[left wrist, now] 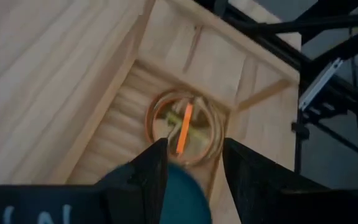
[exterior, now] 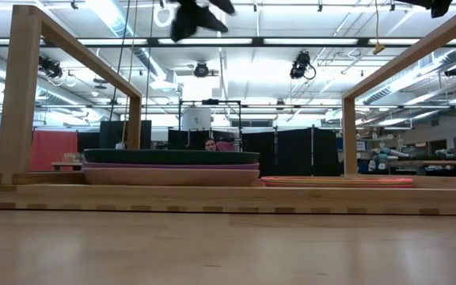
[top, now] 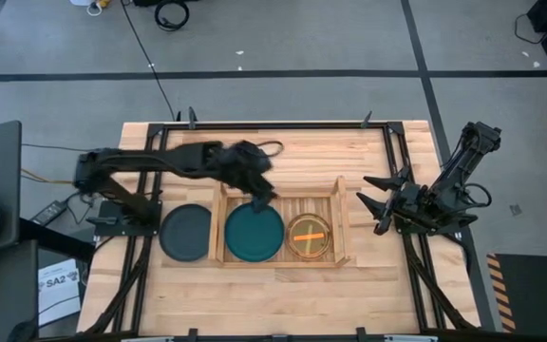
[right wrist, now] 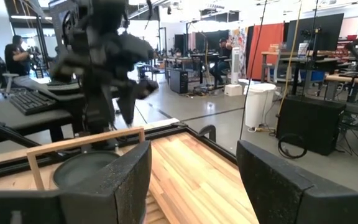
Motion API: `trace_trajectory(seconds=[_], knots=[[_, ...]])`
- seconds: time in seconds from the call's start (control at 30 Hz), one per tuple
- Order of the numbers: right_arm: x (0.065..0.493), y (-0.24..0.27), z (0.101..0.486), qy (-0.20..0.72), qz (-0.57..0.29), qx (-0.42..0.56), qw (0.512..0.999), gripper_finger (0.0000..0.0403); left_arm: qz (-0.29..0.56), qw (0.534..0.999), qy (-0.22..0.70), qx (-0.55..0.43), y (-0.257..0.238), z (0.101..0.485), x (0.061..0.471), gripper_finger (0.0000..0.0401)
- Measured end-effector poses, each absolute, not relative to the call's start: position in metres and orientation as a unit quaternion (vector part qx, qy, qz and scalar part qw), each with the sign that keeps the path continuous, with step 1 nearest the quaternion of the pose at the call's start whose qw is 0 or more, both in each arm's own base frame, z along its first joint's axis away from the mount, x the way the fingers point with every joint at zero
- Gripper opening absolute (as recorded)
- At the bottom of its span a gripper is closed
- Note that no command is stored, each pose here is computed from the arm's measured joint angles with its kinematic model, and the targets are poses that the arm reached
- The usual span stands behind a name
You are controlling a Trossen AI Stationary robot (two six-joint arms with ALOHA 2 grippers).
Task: Place and stack plates onto a shelf
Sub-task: Stack the black plate on top of the dark green plate on the shelf
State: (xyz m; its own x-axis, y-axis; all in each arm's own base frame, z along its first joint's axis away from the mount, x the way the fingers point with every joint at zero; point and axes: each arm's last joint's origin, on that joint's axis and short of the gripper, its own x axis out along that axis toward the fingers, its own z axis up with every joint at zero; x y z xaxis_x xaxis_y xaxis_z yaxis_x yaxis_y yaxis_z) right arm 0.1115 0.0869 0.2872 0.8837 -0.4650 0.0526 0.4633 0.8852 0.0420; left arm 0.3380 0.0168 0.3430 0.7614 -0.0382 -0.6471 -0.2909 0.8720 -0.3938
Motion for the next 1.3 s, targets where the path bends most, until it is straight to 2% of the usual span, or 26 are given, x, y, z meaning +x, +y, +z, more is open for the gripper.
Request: trace_trajectory(seconds=[0.27, 0.5, 0.67, 0.9, 1.3], knots=[[0.112, 0.088, 0.286, -0.029, -0.239, 0.013, 0.97, 0.0241, 0.125, 0.896, 0.373, -0.206, 0.03, 0.382, 0.26, 0.0158], [0.113, 0.089, 0.286, -0.028, -0.239, 0.009, 0.971, 0.0241, 0.197, 0.844, 0.452, -0.211, 0.044, 0.386, 0.202, 0.0158], [0.113, 0.089, 0.285, -0.027, -0.239, 0.008, 0.971, 0.0241, 0.225, 0.802, 0.521, -0.184, 0.053, 0.38, 0.181, 0.0158], [0.114, 0.089, 0.285, -0.027, -0.239, 0.008, 0.971, 0.0241, 0.198, 0.775, 0.586, -0.135, 0.068, 0.347, 0.178, 0.0158], [0.114, 0.089, 0.285, -0.027, -0.239, 0.008, 0.971, 0.0241, 0.153, 0.685, 0.696, -0.153, 0.075, 0.257, 0.162, 0.0158]])
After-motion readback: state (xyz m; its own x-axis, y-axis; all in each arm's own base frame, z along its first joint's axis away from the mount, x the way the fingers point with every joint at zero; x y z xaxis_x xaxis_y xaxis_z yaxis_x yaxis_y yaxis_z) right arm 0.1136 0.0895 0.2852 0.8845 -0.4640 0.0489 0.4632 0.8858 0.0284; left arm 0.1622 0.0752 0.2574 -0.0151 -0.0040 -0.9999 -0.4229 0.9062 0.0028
